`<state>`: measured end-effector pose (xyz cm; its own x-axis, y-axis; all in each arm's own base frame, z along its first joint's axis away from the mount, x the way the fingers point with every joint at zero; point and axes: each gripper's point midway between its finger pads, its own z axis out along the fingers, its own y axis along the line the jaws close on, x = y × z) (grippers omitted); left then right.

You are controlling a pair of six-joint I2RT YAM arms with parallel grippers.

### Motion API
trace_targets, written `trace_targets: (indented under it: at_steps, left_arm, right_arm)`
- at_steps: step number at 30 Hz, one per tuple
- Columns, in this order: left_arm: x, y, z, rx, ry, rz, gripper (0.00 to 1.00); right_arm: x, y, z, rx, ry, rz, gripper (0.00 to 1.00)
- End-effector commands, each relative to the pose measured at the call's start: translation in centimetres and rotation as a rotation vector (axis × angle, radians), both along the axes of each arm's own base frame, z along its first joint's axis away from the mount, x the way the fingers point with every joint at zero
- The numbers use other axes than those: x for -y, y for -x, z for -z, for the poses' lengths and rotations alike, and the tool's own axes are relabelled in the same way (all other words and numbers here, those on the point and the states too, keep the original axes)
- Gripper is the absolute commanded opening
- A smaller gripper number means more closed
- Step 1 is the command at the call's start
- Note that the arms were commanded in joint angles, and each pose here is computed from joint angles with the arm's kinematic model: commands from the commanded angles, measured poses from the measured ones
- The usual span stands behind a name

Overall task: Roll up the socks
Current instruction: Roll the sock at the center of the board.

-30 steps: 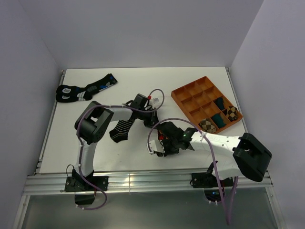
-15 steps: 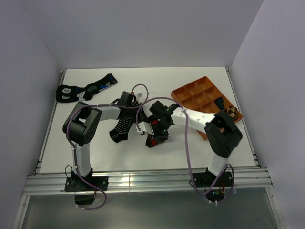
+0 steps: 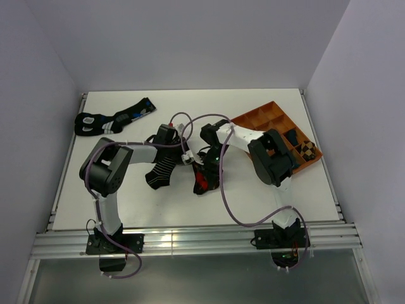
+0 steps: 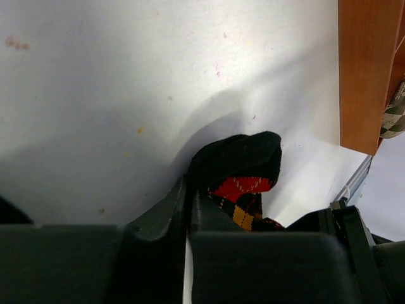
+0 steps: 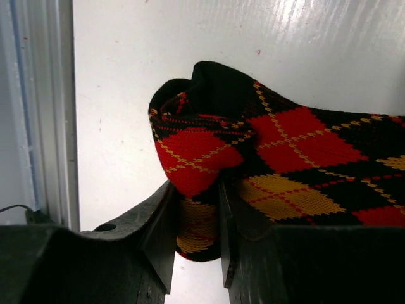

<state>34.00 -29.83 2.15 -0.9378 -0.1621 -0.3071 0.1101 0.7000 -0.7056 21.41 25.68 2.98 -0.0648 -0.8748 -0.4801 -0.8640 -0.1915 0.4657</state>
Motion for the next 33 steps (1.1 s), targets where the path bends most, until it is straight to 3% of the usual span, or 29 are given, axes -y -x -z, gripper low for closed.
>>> trace_targets:
  at_steps: [1, 7, 10, 16, 26, 33]
  left_arm:
    - [-3.7, -0.4, 2.7, 0.013, -0.161, -0.136, 0.13]
    - [-4.6, 0.4, 1.1, 0.075, -0.149, -0.180, 0.37]
    - [-4.8, 0.8, 0.5, 0.094, -0.141, -0.187, 0.40]
    - [-5.5, 3.5, 0.6, 0.111, -0.140, -0.237, 0.40]
    - [-1.3, 9.7, -3.0, 0.355, -0.024, -0.088, 0.40]
    - [0.4, 11.8, -5.7, 0.531, 0.072, 0.017, 0.42]
  right_arm:
    - [1.8, 3.1, 0.1, -0.177, 0.127, 0.007, 0.20]
    - [1.7, 2.8, 0.3, -0.215, 0.166, 0.035, 0.20]
    - [1.7, 2.6, 0.6, -0.223, 0.189, 0.044, 0.20]
    - [1.6, 2.6, 0.5, -0.268, 0.186, 0.047, 0.20]
    - [1.4, 1.8, 0.2, -0.297, 0.180, 0.083, 0.20]
    - [1.3, 1.6, 0.2, -0.314, 0.181, 0.093, 0.20]
